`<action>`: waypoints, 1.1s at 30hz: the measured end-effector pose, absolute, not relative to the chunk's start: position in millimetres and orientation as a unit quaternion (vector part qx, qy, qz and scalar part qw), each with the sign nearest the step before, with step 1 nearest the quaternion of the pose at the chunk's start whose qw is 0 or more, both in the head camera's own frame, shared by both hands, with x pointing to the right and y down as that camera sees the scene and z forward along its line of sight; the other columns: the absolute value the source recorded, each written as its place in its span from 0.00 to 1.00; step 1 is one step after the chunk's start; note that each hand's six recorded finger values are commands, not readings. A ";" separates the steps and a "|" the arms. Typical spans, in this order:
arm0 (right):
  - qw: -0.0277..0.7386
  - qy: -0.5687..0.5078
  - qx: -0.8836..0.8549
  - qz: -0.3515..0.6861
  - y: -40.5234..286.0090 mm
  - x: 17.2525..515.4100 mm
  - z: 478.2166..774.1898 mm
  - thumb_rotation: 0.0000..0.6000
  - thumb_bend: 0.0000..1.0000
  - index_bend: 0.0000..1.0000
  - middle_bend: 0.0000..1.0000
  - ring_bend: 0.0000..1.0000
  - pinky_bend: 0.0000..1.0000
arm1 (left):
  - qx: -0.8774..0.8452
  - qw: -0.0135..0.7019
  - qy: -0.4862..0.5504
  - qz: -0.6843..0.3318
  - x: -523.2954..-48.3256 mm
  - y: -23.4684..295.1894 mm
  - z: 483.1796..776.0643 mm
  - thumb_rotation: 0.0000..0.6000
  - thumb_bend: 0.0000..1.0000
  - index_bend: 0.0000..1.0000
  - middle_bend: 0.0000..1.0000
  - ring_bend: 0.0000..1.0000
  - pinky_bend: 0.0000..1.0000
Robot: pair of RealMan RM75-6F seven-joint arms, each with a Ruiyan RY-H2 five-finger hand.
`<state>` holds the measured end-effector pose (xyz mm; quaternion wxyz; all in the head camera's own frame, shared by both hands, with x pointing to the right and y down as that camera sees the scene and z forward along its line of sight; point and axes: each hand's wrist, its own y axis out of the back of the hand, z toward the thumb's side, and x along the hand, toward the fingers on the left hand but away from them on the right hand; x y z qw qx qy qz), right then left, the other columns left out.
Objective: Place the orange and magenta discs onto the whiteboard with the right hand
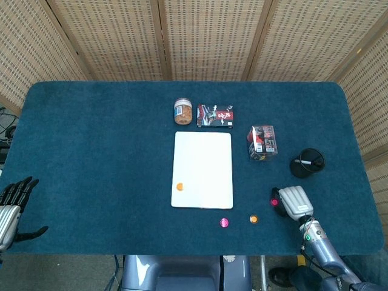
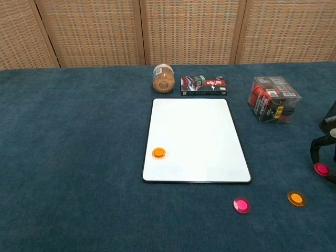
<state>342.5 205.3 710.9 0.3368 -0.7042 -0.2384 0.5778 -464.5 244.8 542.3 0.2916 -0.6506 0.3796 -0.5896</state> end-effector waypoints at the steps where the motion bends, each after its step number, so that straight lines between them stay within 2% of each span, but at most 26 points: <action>1: 0.338 -0.241 -0.706 0.574 202.3 339.2 708.8 1.00 0.36 0.57 1.00 1.00 1.00 | -0.651 0.292 0.379 -0.589 -464.1 244.9 542.4 1.00 0.00 0.00 0.00 0.00 0.00; 12: 0.391 -0.245 -0.715 0.526 140.3 255.2 680.8 1.00 0.36 0.57 1.00 1.00 1.00 | -0.652 0.291 0.386 -0.584 -465.1 245.2 538.6 1.00 0.00 0.00 0.00 0.00 0.00; 18: 0.389 -0.248 -0.701 0.543 110.0 206.9 683.2 1.00 0.36 0.57 1.00 1.00 1.00 | -0.657 0.285 0.389 -0.579 -467.5 245.6 536.2 1.00 0.00 0.00 0.00 0.00 0.00; 24: 0.372 -0.245 -0.710 0.545 100.3 140.5 687.9 1.00 0.36 0.57 1.00 1.00 1.00 | -0.664 0.275 0.392 -0.574 -469.8 245.3 534.5 1.00 0.00 0.00 0.00 0.00 0.00; 26: 0.376 -0.240 -0.710 0.544 101.5 125.8 688.3 1.00 0.32 0.52 1.00 1.00 1.00 | -0.666 0.273 0.394 -0.572 -471.1 244.7 533.3 1.00 0.00 0.00 0.00 0.00 0.00; 30: 0.380 -0.236 -0.704 0.551 104.4 113.4 689.6 1.00 0.09 0.30 1.00 1.00 1.00 | -0.669 0.269 0.396 -0.569 -473.0 243.9 531.7 1.00 0.00 0.00 0.00 0.00 0.00; 33: 0.386 -0.237 -0.698 0.555 105.3 109.5 686.7 1.00 0.08 0.28 1.00 1.00 1.00 | -0.669 0.268 0.398 -0.567 -474.3 243.3 530.1 1.00 0.00 0.00 0.00 0.00 0.00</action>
